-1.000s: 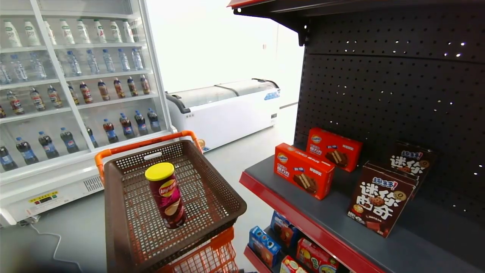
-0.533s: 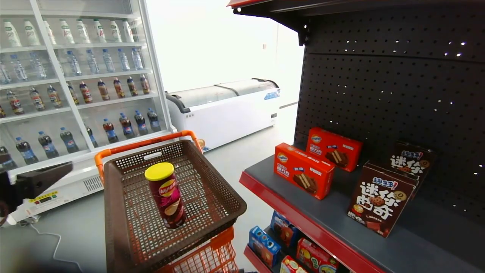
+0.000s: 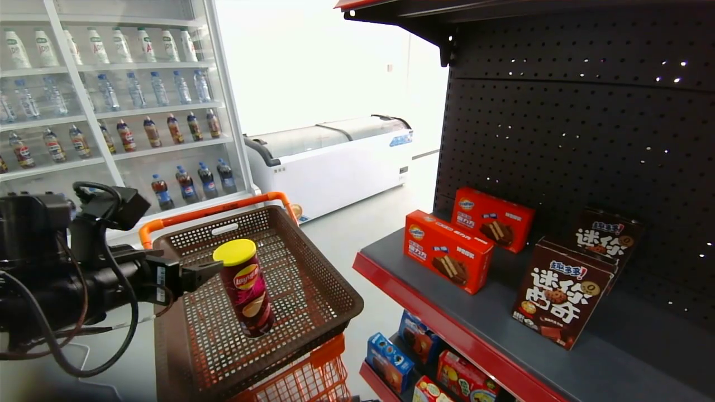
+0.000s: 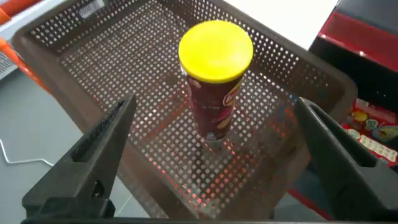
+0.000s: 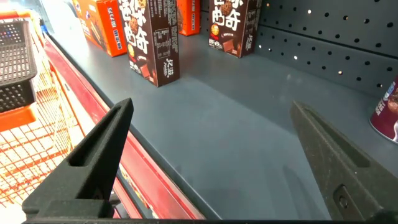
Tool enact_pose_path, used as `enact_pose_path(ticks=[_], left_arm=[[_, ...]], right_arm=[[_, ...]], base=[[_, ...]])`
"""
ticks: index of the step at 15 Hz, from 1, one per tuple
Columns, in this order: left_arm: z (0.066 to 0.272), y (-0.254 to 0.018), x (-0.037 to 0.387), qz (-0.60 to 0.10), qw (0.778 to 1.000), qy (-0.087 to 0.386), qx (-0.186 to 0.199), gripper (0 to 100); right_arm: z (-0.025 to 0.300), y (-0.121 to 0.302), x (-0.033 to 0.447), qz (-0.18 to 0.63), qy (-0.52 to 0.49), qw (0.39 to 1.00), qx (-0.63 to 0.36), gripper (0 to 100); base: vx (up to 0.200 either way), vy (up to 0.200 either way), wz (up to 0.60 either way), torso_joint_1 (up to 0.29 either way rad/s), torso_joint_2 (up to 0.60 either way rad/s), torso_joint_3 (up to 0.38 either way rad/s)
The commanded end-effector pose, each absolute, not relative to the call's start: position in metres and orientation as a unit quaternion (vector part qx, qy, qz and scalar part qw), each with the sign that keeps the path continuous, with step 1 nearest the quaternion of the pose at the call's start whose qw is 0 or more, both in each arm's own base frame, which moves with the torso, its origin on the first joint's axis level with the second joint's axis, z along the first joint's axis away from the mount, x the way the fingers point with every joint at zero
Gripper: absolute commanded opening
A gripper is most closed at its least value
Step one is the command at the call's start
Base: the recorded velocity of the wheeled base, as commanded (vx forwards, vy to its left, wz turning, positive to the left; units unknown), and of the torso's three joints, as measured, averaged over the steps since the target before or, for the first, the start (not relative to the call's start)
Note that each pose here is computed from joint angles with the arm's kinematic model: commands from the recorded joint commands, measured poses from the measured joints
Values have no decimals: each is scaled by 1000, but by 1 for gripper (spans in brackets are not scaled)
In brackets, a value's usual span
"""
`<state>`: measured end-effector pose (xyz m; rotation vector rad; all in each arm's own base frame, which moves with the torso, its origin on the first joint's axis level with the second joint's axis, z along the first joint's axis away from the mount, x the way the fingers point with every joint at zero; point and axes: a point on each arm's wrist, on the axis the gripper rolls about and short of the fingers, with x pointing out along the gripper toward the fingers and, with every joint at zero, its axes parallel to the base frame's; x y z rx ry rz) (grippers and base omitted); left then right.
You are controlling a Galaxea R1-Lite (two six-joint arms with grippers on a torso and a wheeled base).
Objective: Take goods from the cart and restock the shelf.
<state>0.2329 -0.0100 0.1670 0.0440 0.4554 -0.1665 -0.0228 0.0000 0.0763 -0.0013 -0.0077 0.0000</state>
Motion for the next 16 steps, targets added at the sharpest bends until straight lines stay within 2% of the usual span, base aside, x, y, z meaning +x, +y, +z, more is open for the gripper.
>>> enact_pose_path(ticks=[1,2,3,5,12,13,16], left_arm=[[133,-11,241,-85,958,272,19,100],[122,-11,245,-85,960,266,18,100],[122,-11,245,-85,960,266,18,100],[99,-13,253,-88,962,259,18,100],[63,-13,266,-86,977,192,26,100],[52,-13,263,-87,979,184,28,100],[43,-13,267,-87,982,163,32,100]], right_arm=[[76,0,-23,0,-4,1000,-1,100],[76,0,-23,1,-4,1000,-1,100],[76,0,-23,1,-4,1000,-1,100],[76,0,-23,0,-4,1000,-1,100],[76,0,-23,1,-4,1000,-1,100],[76,0,-23,1,-4,1000,-1,100],[76,0,-23,0,-4,1000,-1,100]], base=[[0,0,0,0,0,0],[0,0,0,0,0,0],[0,0,0,0,0,0],[0,0,0,0,0,0],[0,0,0,0,0,0],[0,0,0,0,0,0],[0,0,0,0,0,0]])
